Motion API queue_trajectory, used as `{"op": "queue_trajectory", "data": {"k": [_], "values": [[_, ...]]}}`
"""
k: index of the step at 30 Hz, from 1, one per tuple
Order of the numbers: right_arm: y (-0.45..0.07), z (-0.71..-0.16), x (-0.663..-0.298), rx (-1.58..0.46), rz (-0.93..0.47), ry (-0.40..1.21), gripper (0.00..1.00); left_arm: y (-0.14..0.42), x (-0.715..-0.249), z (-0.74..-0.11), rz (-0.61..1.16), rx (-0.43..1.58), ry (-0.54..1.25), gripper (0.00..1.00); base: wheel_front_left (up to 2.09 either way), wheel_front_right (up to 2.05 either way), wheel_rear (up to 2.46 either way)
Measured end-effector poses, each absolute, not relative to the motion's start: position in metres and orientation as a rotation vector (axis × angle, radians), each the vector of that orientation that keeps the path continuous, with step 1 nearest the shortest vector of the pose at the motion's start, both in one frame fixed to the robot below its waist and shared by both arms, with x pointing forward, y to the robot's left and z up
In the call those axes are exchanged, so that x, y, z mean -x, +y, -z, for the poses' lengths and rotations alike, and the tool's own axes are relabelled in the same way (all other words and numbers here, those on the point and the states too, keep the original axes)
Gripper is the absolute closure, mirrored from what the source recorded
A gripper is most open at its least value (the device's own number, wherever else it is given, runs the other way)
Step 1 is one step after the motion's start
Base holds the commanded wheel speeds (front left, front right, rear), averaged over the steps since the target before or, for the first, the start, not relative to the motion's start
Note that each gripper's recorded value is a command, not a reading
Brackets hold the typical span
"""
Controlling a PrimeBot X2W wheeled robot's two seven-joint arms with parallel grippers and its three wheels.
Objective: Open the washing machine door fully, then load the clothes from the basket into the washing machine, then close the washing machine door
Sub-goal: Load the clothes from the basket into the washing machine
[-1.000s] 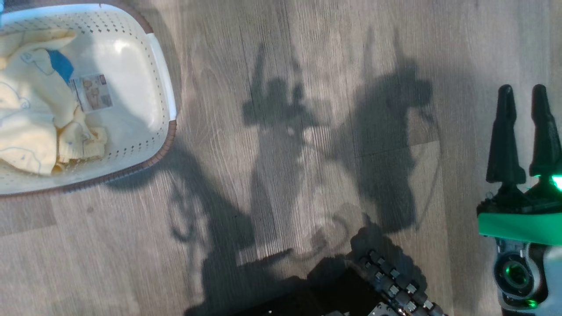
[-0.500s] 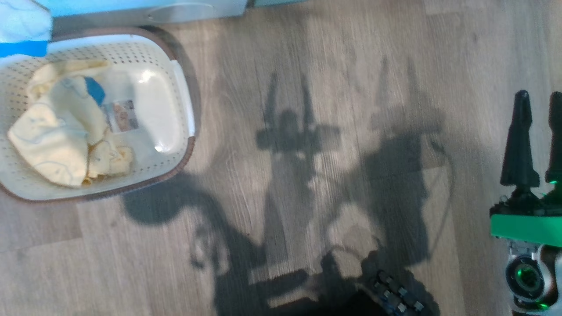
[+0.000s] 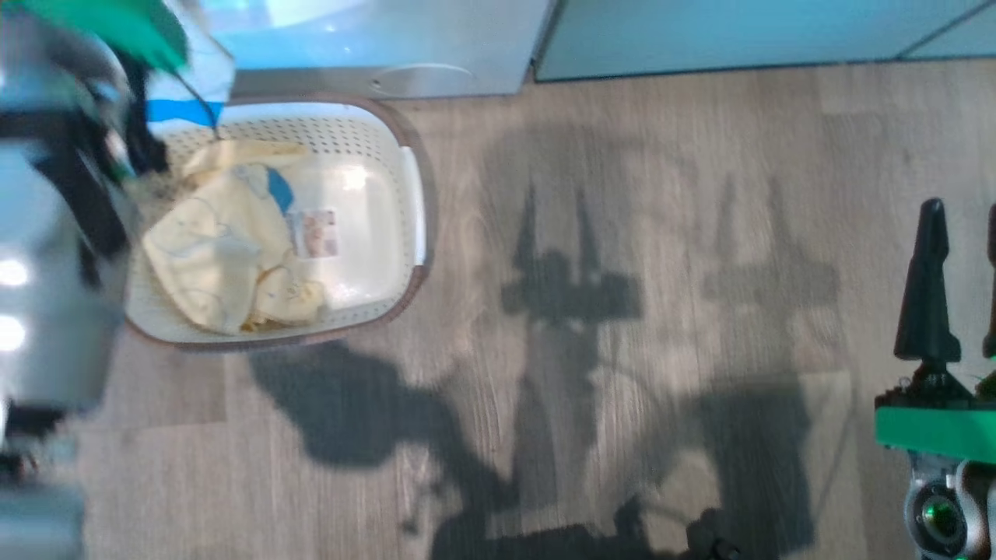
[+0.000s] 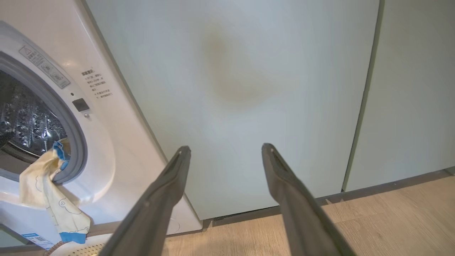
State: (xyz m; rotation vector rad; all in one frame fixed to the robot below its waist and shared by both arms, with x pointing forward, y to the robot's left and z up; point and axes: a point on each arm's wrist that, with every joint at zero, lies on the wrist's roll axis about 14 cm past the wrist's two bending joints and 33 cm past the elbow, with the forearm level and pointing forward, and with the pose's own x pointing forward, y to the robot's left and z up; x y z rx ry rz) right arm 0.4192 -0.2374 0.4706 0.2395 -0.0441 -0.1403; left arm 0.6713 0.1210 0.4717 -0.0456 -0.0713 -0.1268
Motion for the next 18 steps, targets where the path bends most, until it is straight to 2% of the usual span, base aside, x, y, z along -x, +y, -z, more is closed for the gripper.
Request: {"op": "queue_trajectory", "data": {"k": [10,18], "values": [[-0.207,-0.478,-0.419,-0.224,0.046,-0.053,0.0,0.135,-0.552,-0.486,0.074,0.031,-0.093,0.0,0.0,0.0,0.0],[-0.187,-0.485,-0.411,-0.209,-0.015,-0.056,0.0,0.143,-0.486,-0.491,0.037,0.03,-0.04,0.0,0.0,0.0,0.0]]}}
